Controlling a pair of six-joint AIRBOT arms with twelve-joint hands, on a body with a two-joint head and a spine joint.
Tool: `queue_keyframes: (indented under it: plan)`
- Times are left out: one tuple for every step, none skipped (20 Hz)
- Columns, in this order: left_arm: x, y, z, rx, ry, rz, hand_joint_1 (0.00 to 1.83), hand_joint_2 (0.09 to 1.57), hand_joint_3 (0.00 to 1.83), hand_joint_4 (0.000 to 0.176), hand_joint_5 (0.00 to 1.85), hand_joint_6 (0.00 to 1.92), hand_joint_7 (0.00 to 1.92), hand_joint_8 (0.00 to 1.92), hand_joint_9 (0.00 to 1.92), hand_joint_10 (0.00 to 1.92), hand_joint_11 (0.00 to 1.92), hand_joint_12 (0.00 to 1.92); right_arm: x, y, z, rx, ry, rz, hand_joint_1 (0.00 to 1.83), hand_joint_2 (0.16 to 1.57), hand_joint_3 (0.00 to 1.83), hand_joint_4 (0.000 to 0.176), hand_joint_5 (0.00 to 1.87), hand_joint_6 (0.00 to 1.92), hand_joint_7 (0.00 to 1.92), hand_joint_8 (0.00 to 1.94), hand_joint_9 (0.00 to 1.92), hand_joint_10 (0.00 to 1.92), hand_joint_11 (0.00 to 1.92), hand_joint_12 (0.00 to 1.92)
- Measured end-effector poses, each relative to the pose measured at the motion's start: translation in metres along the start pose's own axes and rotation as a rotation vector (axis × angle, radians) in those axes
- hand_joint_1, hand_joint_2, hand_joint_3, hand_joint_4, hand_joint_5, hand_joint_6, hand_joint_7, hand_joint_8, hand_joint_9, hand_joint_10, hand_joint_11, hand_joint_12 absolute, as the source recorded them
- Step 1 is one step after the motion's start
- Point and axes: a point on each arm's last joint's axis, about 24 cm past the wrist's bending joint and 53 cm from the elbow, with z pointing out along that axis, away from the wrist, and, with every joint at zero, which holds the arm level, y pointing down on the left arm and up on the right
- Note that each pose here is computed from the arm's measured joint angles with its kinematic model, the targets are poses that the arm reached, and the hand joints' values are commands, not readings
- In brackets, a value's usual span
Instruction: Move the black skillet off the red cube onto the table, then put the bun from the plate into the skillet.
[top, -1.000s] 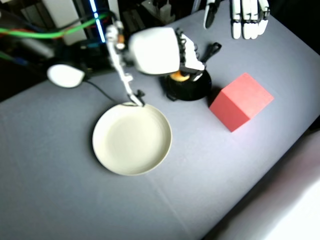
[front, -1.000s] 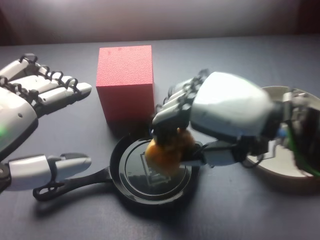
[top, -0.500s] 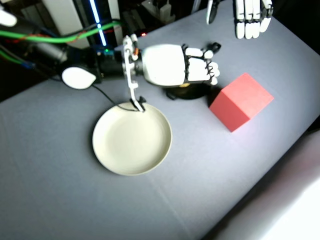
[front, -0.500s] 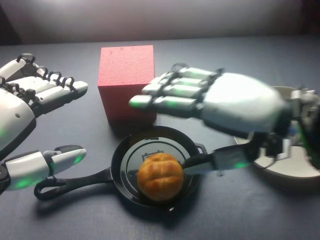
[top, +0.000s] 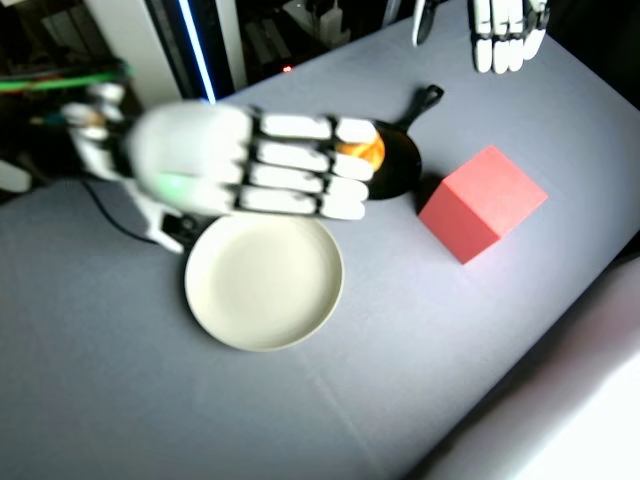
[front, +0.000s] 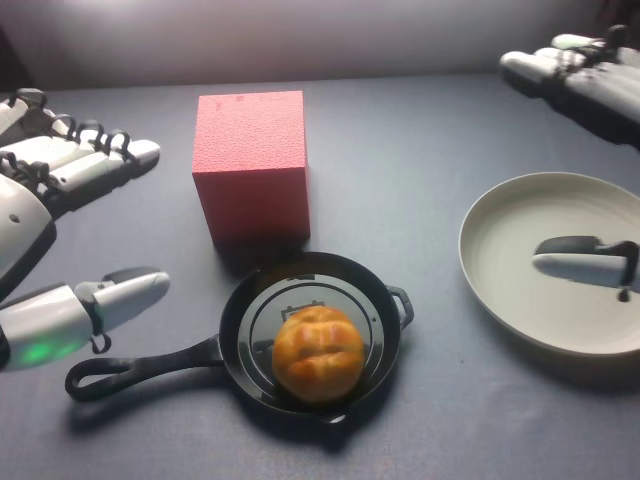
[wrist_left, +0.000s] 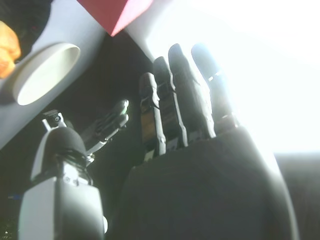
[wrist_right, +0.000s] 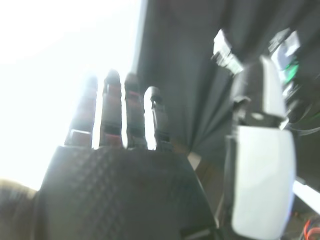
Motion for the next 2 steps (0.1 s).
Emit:
queue_keyframes:
  plan:
    - [-0.0033,-0.0018,0.0,0.008,-0.016,-0.007,0.1,1.3,0.01,0.0,0.24,0.0,0.42,0.0,0.51,0.01,0.02,1.28,-0.0052,0.0032,-0.0086,-0.003,-0.021,-0.005,0.56,1.22,0.01,0.03,0.2,0.0,0.37,0.01,0.38,0.02,0.23,0.19]
    - [-0.0073,-0.0045,0.0,0.019,-0.037,-0.022,0.11,1.27,0.0,0.0,0.16,0.0,0.34,0.0,0.46,0.0,0.02,1.13,-0.0134,0.0056,-0.0171,-0.005,-0.047,-0.015,0.59,1.23,0.0,0.0,0.27,0.01,0.46,0.01,0.49,0.03,0.33,0.24]
